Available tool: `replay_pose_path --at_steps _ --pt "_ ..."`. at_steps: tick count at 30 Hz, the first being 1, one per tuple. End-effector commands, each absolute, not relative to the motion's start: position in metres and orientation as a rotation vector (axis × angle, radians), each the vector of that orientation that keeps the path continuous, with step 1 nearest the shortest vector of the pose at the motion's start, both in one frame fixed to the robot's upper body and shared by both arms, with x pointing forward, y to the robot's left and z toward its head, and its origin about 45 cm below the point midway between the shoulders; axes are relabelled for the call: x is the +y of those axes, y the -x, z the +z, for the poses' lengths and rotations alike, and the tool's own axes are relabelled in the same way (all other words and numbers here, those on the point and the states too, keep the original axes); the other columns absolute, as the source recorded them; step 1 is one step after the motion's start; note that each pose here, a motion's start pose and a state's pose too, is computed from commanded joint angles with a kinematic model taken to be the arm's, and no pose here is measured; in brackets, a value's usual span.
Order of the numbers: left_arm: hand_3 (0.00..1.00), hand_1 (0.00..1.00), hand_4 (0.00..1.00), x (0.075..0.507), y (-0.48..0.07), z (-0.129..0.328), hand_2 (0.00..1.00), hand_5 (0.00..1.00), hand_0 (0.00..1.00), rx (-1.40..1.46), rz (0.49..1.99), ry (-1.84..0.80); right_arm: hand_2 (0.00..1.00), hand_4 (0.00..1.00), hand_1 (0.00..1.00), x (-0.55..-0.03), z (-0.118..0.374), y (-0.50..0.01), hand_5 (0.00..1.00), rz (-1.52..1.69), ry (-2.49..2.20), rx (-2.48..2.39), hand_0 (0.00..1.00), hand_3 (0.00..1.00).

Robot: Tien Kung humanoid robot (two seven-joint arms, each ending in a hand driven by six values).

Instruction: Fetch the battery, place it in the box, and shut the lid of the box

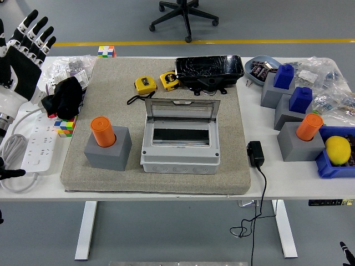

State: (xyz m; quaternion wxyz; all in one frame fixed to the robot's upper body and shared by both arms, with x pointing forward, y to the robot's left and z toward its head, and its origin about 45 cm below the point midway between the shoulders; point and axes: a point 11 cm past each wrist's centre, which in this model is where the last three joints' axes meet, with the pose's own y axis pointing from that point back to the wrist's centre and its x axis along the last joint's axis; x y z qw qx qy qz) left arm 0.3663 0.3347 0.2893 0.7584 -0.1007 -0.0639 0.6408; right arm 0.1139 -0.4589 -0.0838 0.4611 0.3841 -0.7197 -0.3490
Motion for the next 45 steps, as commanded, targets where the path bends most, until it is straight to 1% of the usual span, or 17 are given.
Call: replay_pose_path --at_steps 5,6,11,12,17,18,23,24,28,29,35,36,45 --pt "0.998 0.998 0.998 0.335 -0.366 0.285 0.998 0.845 0.998 -0.249 1.436 0.091 0.750 0.998 0.740 -0.459 -0.083 -0.115 0.998 -0.857 -0.947 -1.773 0.789 0.801" --pt "0.998 0.998 0.998 0.334 -0.366 0.284 0.998 0.708 0.998 -0.278 1.439 0.056 0.749 0.998 0.740 -0.459 -0.083 -0.115 0.998 -0.857 -0.946 -1.773 0.789 0.798" --pt "0.998 0.998 0.998 0.331 -0.364 0.272 0.998 0.708 0.998 -0.317 1.442 -0.005 0.749 0.998 0.740 -0.459 -0.084 -0.115 0.998 -0.858 -0.946 -1.770 0.789 0.798" --pt "0.998 0.998 0.998 0.329 -0.364 0.270 0.998 0.447 0.998 -0.314 1.441 -0.008 0.750 0.998 0.740 -0.458 -0.084 -0.115 0.998 -0.858 -0.947 -1.770 0.789 0.799" --pt "0.998 0.998 0.998 0.319 -0.359 0.253 0.998 0.447 0.998 -0.276 1.437 -0.015 0.749 0.998 0.739 -0.458 -0.083 -0.117 0.998 -0.856 -0.950 -1.772 0.789 0.799" --pt "0.998 0.998 0.998 0.316 -0.357 0.249 0.998 0.423 0.998 -0.267 1.433 -0.019 0.749 0.998 0.739 -0.458 -0.084 -0.117 0.998 -0.856 -0.951 -1.771 0.789 0.799" --pt "0.998 0.998 0.998 0.305 -0.350 0.235 0.998 0.423 0.998 -0.230 1.408 -0.026 0.749 0.998 0.739 -0.458 -0.084 -0.115 0.998 -0.858 -0.947 -1.766 0.789 0.799" --pt "0.998 0.998 0.998 0.303 -0.349 0.233 0.998 0.276 0.998 -0.228 1.401 -0.032 0.748 0.998 0.738 -0.458 -0.084 -0.114 0.998 -0.859 -0.946 -1.765 0.788 0.798" --pt "0.998 0.998 0.998 0.291 -0.347 0.224 0.998 0.276 0.998 -0.226 1.360 -0.082 0.748 0.998 0.738 -0.458 -0.084 -0.116 0.998 -0.858 -0.945 -1.769 0.788 0.798" --pt "0.998 0.998 0.998 0.289 -0.346 0.221 0.998 0.335 0.998 -0.220 1.353 -0.095 0.748 0.998 0.738 -0.458 -0.083 -0.116 0.998 -0.858 -0.945 -1.771 0.788 0.798" --pt "0.998 0.998 0.998 0.282 -0.343 0.203 0.998 0.335 0.998 -0.162 1.312 -0.158 0.748 0.998 0.738 -0.458 -0.083 -0.119 0.998 -0.856 -0.949 -1.778 0.788 0.798" --pt "0.998 0.998 0.998 0.281 -0.343 0.202 0.998 0.369 0.998 -0.162 1.307 -0.165 0.748 0.998 0.737 -0.459 -0.083 -0.119 0.998 -0.856 -0.948 -1.778 0.789 0.797" --pt "0.998 0.998 0.998 0.283 -0.341 0.195 0.998 0.383 0.998 -0.162 1.304 -0.190 0.748 0.998 0.737 -0.459 -0.083 -0.115 0.998 -0.860 -0.941 -1.772 0.789 0.795"
